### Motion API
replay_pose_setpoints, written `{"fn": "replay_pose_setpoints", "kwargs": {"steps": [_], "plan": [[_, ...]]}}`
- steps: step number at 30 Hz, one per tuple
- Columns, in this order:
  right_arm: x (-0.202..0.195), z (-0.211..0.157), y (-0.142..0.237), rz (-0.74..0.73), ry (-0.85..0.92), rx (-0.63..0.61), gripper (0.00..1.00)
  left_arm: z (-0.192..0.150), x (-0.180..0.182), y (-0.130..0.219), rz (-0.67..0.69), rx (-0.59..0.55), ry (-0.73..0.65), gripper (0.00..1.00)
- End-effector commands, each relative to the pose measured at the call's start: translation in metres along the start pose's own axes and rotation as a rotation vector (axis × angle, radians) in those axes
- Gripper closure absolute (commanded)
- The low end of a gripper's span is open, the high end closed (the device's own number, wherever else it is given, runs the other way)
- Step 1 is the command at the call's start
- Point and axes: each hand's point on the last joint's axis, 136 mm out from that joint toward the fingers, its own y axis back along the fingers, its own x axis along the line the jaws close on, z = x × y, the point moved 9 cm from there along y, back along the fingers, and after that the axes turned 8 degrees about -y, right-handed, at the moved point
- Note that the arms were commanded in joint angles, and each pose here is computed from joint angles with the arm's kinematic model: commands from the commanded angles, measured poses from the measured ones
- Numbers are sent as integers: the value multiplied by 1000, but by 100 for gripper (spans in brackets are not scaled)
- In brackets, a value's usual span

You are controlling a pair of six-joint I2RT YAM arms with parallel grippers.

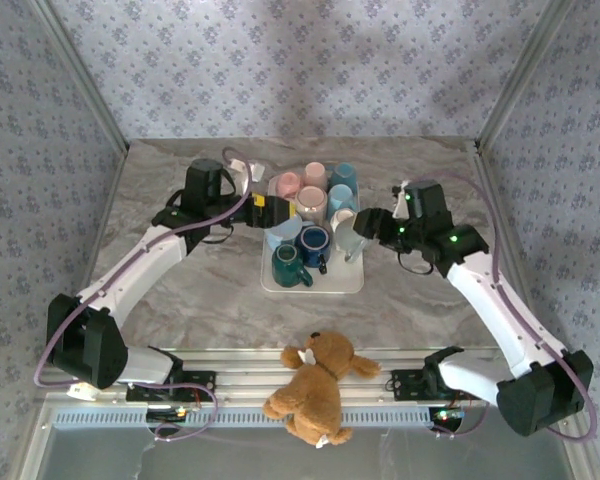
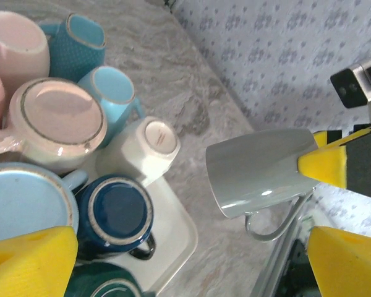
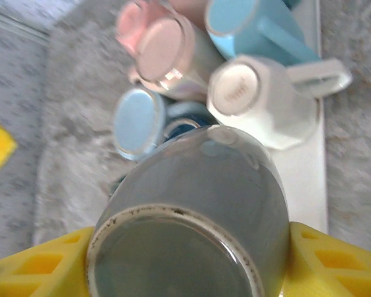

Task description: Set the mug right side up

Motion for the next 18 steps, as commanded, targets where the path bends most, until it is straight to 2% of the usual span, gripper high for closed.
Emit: {"fn": "replay_pose_setpoints", "kwargs": {"steps": [1, 7, 12, 18], "plan": [[38, 19, 25, 240, 9, -51, 50, 34, -19, 13, -74, -135, 32, 4], [64, 42, 43, 483, -9, -100, 50, 58, -29, 23, -181, -208, 85, 4], [74, 55, 45, 613, -35, -98, 51, 69, -17, 43, -206, -343, 174, 7], [83, 70, 36, 766, -66, -45, 51, 74, -11, 39, -367, -328, 225, 17]]}}
